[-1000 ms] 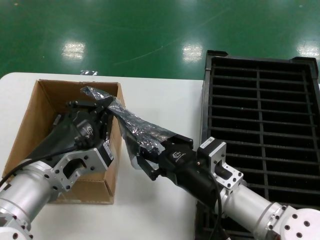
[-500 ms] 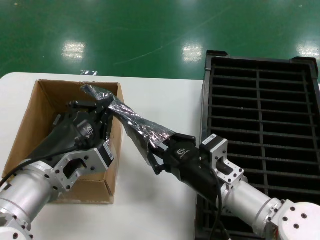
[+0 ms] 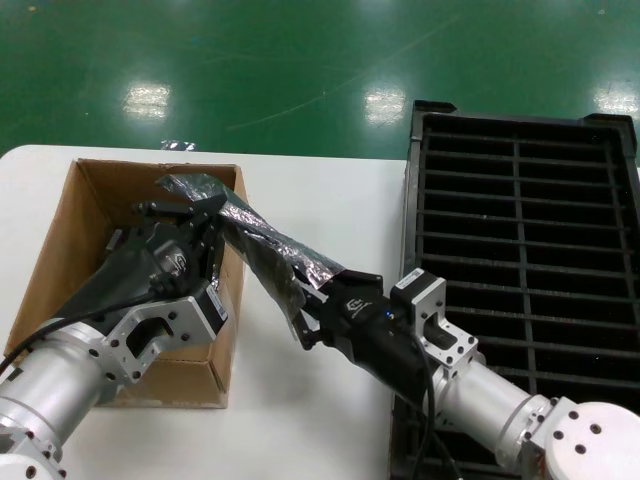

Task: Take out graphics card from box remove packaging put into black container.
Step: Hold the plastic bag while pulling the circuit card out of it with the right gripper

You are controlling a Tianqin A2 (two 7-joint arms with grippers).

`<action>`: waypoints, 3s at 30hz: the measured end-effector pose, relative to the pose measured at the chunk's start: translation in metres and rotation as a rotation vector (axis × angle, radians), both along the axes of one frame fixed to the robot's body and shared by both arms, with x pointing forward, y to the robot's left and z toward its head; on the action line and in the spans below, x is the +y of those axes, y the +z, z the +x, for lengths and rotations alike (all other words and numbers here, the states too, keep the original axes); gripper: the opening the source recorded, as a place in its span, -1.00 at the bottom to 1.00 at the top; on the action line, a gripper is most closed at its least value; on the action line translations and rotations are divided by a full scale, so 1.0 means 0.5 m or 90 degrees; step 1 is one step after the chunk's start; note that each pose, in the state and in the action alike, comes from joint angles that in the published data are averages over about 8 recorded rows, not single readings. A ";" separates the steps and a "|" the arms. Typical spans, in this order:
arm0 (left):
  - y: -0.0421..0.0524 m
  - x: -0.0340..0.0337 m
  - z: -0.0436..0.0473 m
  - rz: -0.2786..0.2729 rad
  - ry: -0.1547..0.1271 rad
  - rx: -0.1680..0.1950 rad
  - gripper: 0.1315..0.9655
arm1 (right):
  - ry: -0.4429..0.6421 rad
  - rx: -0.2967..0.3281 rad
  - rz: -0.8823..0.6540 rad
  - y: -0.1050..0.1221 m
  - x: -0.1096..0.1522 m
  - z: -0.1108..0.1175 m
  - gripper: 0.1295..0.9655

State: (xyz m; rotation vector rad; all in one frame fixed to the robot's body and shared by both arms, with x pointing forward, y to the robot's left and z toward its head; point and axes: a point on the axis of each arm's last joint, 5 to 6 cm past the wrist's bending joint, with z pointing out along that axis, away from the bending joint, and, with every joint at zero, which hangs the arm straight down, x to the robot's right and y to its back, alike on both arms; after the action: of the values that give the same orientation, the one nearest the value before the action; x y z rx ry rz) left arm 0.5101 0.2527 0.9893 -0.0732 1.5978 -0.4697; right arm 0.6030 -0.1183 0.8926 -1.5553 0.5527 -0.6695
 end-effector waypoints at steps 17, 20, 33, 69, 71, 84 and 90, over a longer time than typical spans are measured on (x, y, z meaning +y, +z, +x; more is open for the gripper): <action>0.000 0.000 0.000 0.000 0.000 0.000 -0.98 | 0.003 0.029 0.010 -0.017 0.017 0.009 -0.80; 0.000 0.000 0.000 0.000 0.000 0.000 -0.98 | 0.003 0.035 0.011 -0.021 0.021 0.013 -0.77; 0.000 0.000 0.000 0.000 0.000 0.000 -0.98 | -0.019 0.035 0.024 -0.020 0.023 0.031 -0.66; 0.000 0.000 0.000 0.000 0.000 0.000 -0.98 | -0.045 -0.007 0.015 0.044 -0.084 -0.125 -0.84; 0.000 0.000 0.000 0.000 0.000 0.000 -0.98 | -0.049 -0.009 0.012 0.051 -0.094 -0.136 -0.84; 0.000 0.000 0.000 0.000 0.000 0.000 -0.98 | -0.070 -0.038 -0.014 0.119 -0.174 -0.230 -0.85; 0.000 0.000 0.000 0.000 0.000 0.000 -0.98 | -0.090 -0.049 -0.024 0.141 -0.229 -0.265 -0.85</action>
State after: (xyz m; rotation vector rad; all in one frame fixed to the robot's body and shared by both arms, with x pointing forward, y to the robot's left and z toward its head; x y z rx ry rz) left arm 0.5101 0.2527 0.9893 -0.0732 1.5977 -0.4697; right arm 0.4707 -0.2326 0.9633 -1.5288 0.5991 -0.8471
